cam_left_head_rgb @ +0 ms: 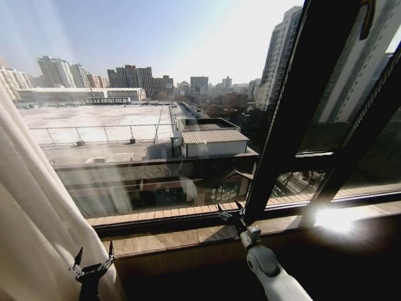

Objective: Open the curtains by pulling them apart, changing their state from closed to fully open.

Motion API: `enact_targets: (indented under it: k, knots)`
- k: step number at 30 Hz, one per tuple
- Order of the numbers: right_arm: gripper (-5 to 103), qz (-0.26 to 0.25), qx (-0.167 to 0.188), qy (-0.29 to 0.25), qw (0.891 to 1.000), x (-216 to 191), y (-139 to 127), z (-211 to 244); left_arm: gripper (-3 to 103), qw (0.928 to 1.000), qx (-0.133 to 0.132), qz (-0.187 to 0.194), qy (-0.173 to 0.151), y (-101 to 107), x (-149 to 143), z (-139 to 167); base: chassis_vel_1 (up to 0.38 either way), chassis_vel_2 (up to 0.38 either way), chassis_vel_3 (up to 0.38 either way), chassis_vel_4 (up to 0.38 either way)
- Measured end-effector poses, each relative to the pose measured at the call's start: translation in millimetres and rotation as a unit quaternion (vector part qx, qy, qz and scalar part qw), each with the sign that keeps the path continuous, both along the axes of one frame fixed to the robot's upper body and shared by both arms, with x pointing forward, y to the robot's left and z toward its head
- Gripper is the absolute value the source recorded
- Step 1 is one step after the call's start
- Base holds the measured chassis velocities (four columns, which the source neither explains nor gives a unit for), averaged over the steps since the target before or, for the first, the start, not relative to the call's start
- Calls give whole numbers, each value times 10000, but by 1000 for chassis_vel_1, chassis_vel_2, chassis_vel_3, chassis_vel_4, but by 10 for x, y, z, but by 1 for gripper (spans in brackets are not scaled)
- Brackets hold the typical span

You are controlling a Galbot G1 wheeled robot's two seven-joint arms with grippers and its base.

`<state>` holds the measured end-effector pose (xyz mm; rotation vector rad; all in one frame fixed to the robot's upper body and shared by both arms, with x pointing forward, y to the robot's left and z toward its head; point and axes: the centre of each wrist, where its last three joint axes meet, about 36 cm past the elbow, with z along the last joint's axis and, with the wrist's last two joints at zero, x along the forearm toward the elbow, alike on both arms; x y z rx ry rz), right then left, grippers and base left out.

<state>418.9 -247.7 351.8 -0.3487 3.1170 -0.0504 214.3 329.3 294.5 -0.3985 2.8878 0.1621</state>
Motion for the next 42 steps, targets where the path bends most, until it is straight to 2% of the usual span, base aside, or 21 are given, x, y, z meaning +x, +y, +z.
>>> enact_targets:
  k: [8, 17, 42]
  knots:
    - [100, 0, 0, 0, 10000, 0, 0, 0, 100, 10000, 2, -1, -2, 2, 2, 1, -61, -57, 66, 47]
    - [100, 0, 0, 0, 10000, 0, 0, 0, 100, 10000, 0, -2, -2, 1, 3, 1, -191, -200, 211, 203]
    - [100, 0, 0, 0, 10000, 0, 0, 0, 100, 10000, -3, 0, 6, 1, 3, 1, -346, -341, 334, 346]
